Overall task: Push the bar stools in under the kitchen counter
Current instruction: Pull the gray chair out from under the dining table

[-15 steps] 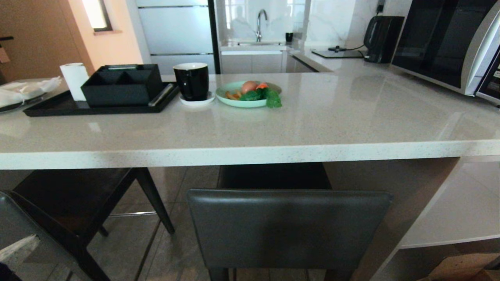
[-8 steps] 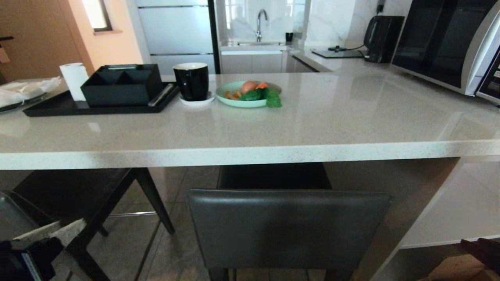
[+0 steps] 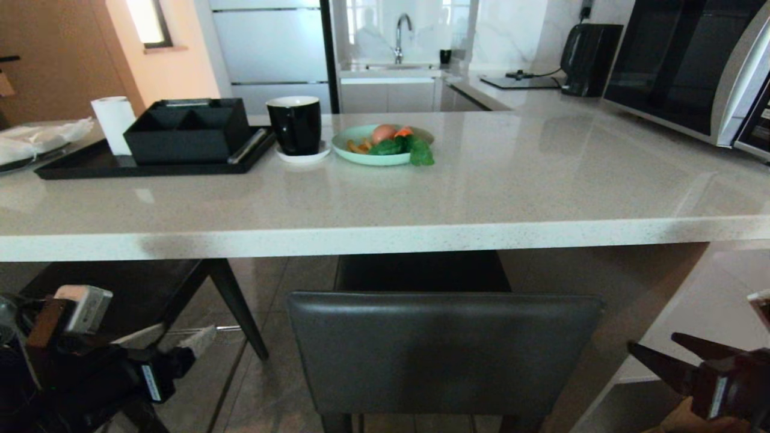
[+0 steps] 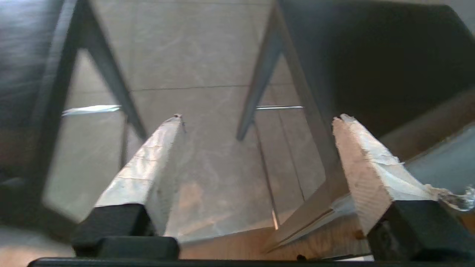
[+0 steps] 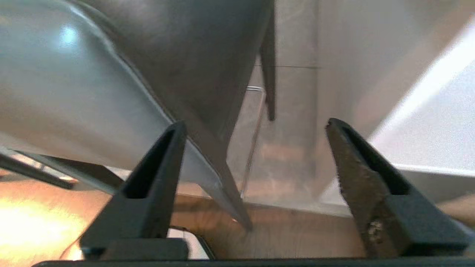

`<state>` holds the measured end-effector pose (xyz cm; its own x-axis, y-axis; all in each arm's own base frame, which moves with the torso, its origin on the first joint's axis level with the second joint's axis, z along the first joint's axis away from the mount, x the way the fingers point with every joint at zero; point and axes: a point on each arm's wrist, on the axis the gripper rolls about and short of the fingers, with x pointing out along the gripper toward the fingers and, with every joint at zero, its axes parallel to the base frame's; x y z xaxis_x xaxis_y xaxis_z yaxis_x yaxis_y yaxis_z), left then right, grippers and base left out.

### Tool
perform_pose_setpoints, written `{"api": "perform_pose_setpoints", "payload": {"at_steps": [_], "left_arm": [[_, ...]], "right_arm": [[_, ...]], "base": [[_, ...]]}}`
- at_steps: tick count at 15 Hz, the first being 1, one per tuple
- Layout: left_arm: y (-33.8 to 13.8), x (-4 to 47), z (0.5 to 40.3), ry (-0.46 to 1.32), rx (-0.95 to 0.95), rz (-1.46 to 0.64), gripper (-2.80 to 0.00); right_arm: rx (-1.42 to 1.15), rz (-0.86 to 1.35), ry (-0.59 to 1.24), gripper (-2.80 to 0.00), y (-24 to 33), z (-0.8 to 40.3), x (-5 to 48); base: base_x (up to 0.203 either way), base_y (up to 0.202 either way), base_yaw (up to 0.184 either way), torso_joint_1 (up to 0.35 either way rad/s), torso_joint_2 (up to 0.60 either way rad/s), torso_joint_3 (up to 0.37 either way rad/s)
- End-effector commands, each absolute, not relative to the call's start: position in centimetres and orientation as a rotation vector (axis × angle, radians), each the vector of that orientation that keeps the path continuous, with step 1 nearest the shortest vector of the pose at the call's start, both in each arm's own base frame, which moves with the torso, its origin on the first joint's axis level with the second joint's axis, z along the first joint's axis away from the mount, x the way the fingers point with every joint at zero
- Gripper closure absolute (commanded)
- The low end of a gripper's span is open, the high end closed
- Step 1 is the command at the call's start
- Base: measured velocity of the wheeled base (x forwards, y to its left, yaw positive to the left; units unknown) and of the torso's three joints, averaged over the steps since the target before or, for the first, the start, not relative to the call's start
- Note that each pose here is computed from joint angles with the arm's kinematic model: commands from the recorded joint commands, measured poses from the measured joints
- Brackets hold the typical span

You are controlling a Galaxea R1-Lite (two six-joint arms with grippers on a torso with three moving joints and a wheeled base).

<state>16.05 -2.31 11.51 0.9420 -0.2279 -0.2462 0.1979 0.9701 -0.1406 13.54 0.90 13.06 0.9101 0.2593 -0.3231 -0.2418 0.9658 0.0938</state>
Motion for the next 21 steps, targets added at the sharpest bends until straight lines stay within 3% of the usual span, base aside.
{"api": "perform_pose_setpoints", "payload": {"at_steps": [1,3,8,11,21], "left_arm": [[-2.9,17.0,9.9,0.298,-0.123,-0.32,-2.8],[-3.2,17.3,9.8,0.307,-0.139,-0.436,-2.8],[-3.1,17.7,9.4,0.333,-0.152,-0.479,-2.8],[-3.3,17.5,9.7,0.327,-0.17,-0.666,-2.8],[-4.9,22.6,7.5,0.269,-0.151,-0.933,-2.8]], "right_arm": [[0.093,0.348,0.376,-2.8,1.1,10.9,15.1],[0.126,0.423,0.372,-2.8,0.7,10.6,15.6],[0.118,0.476,0.352,-2.8,-2.2,10.2,16.0],[0.155,0.632,0.3,-2.8,-4.6,9.8,16.4],[0.117,0.976,0.294,-2.8,-1.8,8.8,19.8]], "base": [[0.0,0.0,0.0,0.0,0.0,0.0],[0.0,0.0,0.0,0.0,0.0,0.0],[0.0,0.0,0.0,0.0,0.0,0.0],[0.0,0.0,0.0,0.0,0.0,0.0],[0.0,0.0,0.0,0.0,0.0,0.0]]}}
